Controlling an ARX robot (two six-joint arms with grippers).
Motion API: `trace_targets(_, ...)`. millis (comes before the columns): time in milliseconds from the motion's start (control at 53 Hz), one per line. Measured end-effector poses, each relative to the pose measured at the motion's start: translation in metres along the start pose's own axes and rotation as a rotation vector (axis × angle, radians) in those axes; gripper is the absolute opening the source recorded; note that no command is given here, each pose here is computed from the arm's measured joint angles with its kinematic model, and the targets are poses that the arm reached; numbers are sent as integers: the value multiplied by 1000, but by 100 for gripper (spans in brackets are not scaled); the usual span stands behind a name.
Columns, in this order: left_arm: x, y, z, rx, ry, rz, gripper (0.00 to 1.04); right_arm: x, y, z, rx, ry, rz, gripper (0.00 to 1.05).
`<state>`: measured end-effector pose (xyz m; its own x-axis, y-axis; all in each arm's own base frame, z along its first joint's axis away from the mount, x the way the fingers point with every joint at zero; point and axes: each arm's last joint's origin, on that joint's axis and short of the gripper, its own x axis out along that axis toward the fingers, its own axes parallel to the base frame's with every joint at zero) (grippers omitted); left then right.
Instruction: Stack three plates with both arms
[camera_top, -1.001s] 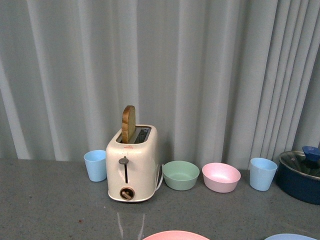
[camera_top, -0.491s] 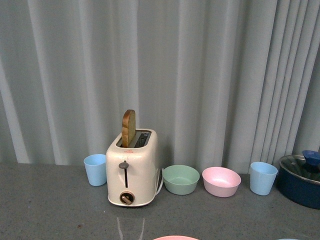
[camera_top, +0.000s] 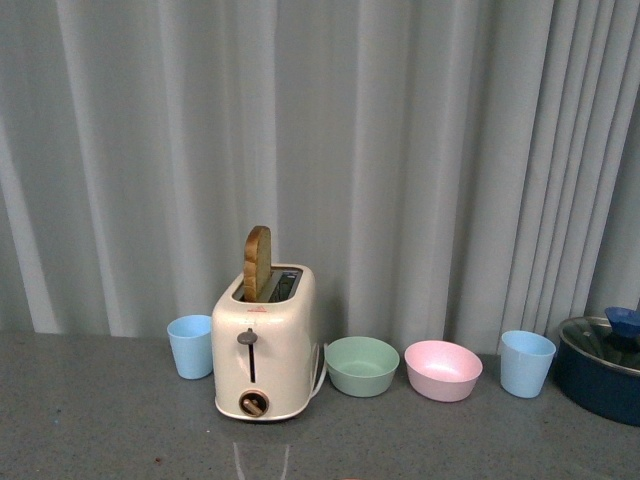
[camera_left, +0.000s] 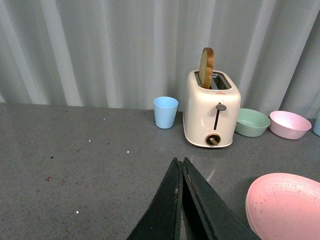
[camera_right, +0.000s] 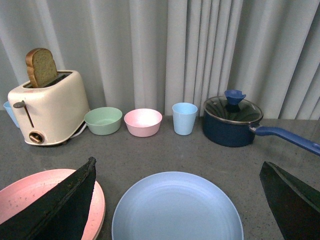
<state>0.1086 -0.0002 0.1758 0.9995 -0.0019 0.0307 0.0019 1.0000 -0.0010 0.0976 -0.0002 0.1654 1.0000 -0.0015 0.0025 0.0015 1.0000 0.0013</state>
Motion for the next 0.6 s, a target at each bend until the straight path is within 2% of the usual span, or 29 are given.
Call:
trace_targets(151, -9, 0, -5, 0, 35, 0, 4, 0, 0, 0, 0, 0, 0, 97)
trace_targets(453, -13, 0, -3, -1, 6, 0, 4, 0, 0, 0, 0, 0, 0, 97)
trace_targets(604, -13, 0, -3, -1, 6, 0, 31, 0, 0, 0, 0, 0, 0, 97)
